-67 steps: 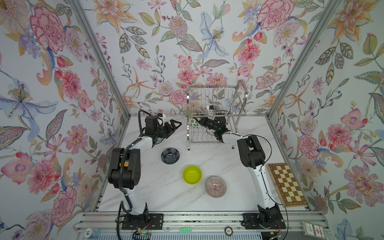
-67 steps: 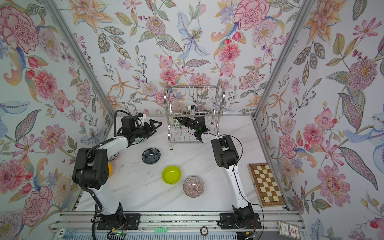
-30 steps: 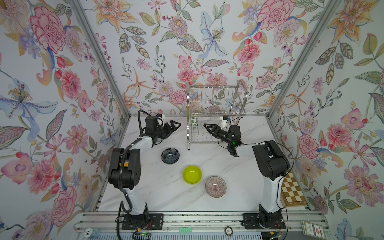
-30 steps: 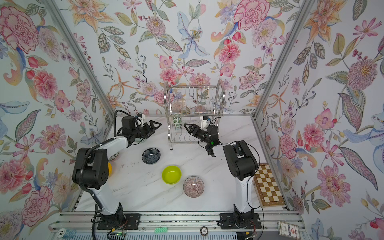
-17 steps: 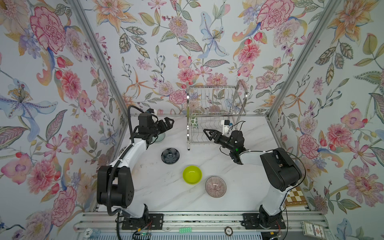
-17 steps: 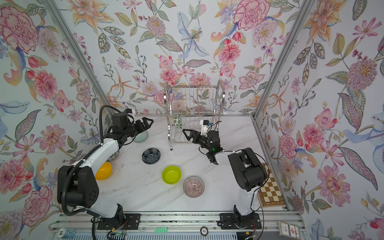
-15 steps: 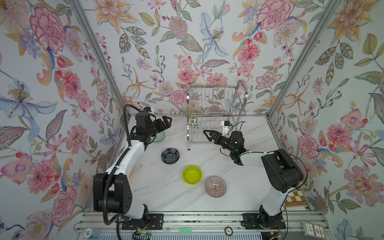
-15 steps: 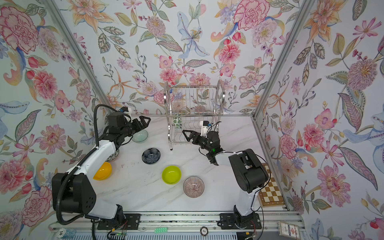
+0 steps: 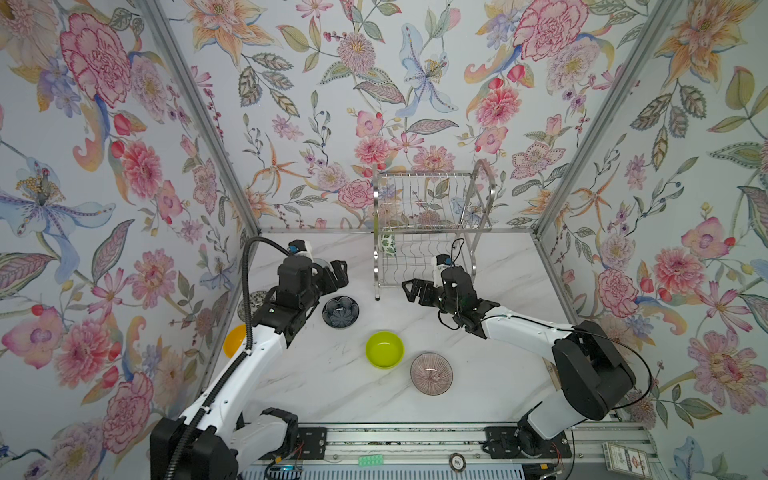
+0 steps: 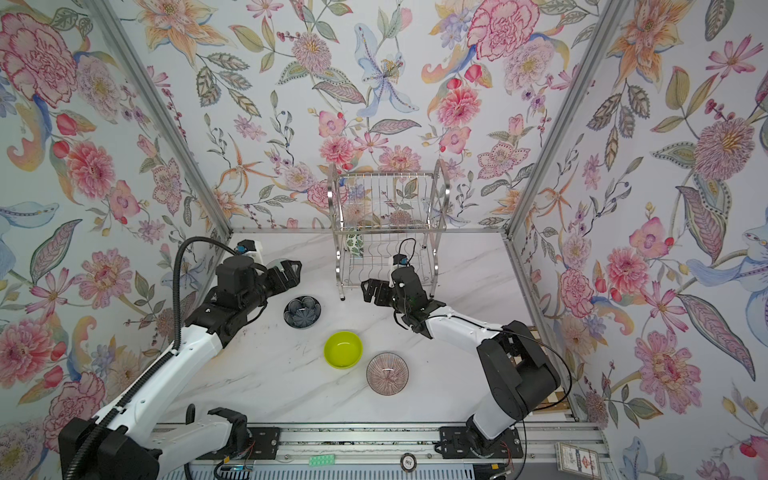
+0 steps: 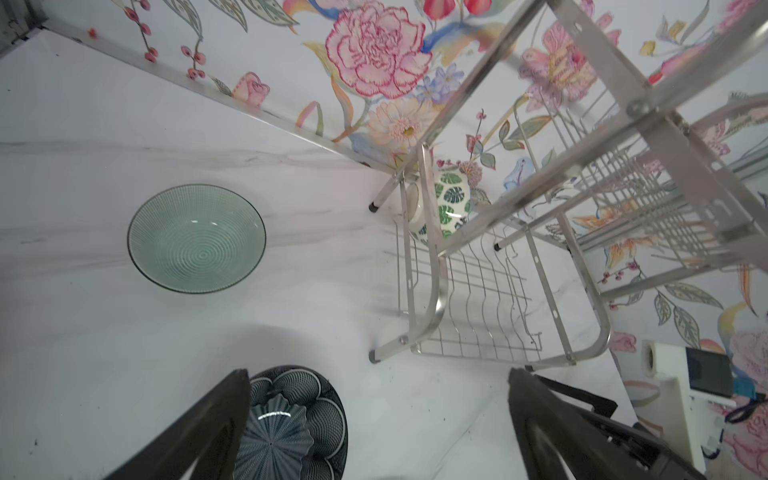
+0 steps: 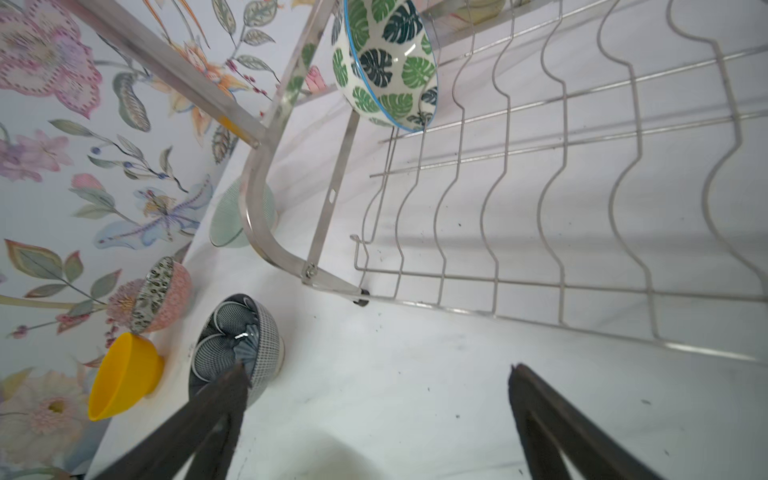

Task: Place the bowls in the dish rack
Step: 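Withdraw the right gripper toward the lime-green bowl while the left arm moves, then lower the right gripper onto the lime-green bowl rim and close it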

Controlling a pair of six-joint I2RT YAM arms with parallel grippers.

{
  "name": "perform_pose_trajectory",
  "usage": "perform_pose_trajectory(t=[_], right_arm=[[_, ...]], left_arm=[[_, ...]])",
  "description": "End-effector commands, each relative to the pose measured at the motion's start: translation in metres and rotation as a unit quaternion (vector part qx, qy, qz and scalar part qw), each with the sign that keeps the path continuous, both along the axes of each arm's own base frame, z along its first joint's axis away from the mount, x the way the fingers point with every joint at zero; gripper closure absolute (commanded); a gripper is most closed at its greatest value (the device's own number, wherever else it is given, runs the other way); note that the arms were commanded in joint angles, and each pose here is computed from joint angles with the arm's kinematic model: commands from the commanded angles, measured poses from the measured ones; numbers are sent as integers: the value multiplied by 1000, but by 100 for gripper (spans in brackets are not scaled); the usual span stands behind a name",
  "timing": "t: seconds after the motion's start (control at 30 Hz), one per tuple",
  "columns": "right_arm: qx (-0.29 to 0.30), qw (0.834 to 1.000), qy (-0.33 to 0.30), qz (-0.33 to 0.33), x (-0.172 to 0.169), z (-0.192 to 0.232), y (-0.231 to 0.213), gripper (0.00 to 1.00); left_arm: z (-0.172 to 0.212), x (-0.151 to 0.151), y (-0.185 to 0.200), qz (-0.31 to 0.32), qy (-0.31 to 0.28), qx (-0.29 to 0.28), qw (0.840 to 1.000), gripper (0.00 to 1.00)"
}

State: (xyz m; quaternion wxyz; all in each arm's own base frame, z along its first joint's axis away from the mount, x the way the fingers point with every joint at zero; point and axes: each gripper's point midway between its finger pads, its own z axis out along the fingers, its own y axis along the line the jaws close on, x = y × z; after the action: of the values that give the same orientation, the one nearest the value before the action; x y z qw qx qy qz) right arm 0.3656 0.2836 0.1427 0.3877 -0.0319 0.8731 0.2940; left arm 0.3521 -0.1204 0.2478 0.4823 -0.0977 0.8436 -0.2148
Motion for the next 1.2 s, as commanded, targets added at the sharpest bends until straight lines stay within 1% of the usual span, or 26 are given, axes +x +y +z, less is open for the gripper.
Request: perform_pose_trajectory(t=[0.0,0.13,0.17,0.27,0.3,0.4,0.47,0.6,0.7,0.77,0.87,0.9,1.0,1.1,1.17], right_arm=[[-93,995,39,12,-26,-21,-15,1],[-93,991,83,46,-48,-38,-3,1],[-100,990,88,53,-54,-42,0,4],[-121,986,93,65,-68,-47,7,7],[-125,985,93,70,-73,-48,10,10],[-134,982,102,84,-85,-52,17,14],[-140,980,108,95,-91,-54,22,21],[-151,975,122,110,-98,-63,32,35],[-164,971,129,117,-100,-73,37,37],[-171,968,136,121,-100,-79,41,41],[-188,964,141,123,-97,-88,44,50],[-191,964,140,123,-96,-89,44,51],[-208,961,136,121,-93,-92,42,54],[-216,958,138,128,-93,-93,44,59],[-218,957,137,132,-93,-92,46,60]], left_arm=[[-8,-19,8,32,-15,36,999,1],[-30,-33,7,32,-3,46,998,1],[-35,-36,6,30,-1,50,998,1],[-49,-45,-4,12,8,48,999,1],[-53,-48,-9,4,10,48,999,1],[-68,-56,-17,-8,20,55,998,1],[-76,-60,-19,-9,22,64,998,1],[-83,-63,-22,-9,21,68,997,1],[-83,-65,-22,-9,15,74,997,1],[-84,-66,-22,-10,12,78,997,1],[-85,-67,-20,-10,11,84,996,1],[-85,-68,-19,-9,11,86,996,1],[-84,-68,-16,-6,9,92,996,1],[-85,-69,-14,-4,10,103,995,1],[-86,-69,-14,-5,11,105,994,1]])
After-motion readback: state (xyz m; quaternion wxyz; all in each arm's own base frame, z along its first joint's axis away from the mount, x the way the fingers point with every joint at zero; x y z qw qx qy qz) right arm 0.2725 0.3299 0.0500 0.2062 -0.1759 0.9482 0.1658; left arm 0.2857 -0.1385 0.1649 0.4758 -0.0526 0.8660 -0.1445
